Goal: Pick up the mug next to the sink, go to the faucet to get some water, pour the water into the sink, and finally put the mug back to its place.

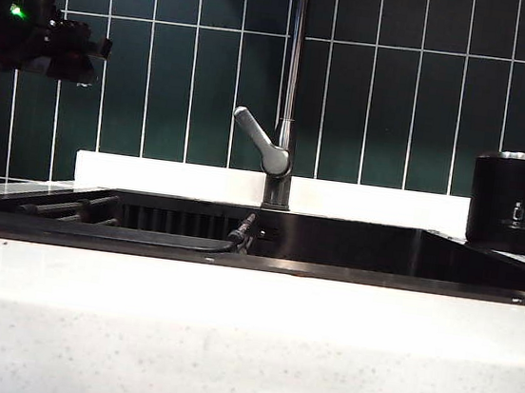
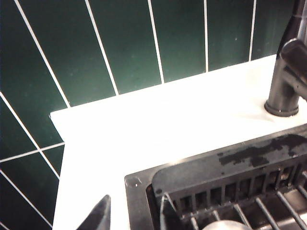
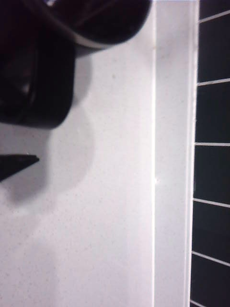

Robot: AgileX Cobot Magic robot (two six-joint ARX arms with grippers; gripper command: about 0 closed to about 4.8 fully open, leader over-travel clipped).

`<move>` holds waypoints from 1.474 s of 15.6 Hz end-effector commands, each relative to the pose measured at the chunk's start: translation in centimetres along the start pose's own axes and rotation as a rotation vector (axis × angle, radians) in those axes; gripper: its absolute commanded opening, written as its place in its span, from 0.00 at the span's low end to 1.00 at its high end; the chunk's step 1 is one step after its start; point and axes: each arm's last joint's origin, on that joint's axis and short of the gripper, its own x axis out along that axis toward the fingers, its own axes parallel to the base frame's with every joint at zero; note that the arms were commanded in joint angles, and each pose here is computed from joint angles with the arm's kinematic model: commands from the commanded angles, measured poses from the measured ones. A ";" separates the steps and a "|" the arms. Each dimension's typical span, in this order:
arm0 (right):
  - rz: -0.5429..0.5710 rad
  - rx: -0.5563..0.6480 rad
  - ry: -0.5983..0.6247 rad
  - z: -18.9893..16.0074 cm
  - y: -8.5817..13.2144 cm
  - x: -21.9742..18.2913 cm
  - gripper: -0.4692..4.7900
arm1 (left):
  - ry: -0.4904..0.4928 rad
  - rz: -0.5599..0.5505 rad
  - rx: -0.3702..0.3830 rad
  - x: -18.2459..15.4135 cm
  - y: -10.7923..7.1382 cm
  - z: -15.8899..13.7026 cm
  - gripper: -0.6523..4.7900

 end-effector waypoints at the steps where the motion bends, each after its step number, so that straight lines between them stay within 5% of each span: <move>1: 0.032 0.050 -0.062 0.5 -0.7 0.3 0.37 | -0.013 -0.010 -0.003 0.0 0.0 0.3 0.36; 8: 0.093 0.061 -0.069 -0.3 -0.8 1.8 0.41 | 0.012 -0.047 -0.005 0.0 -0.1 0.0 0.36; 13: 0.098 0.062 -0.058 -0.1 -0.8 2.0 0.17 | 0.016 -0.052 -0.005 0.0 -0.2 -0.1 0.36; 17: 0.133 0.060 -0.069 0.1 -0.7 1.9 0.08 | -0.017 -0.185 -0.006 -0.1 -0.5 0.1 0.36; 23: 0.236 0.072 -0.133 1.8 -0.2 1.1 0.08 | -0.075 -0.313 -0.001 -0.2 -0.8 0.4 0.36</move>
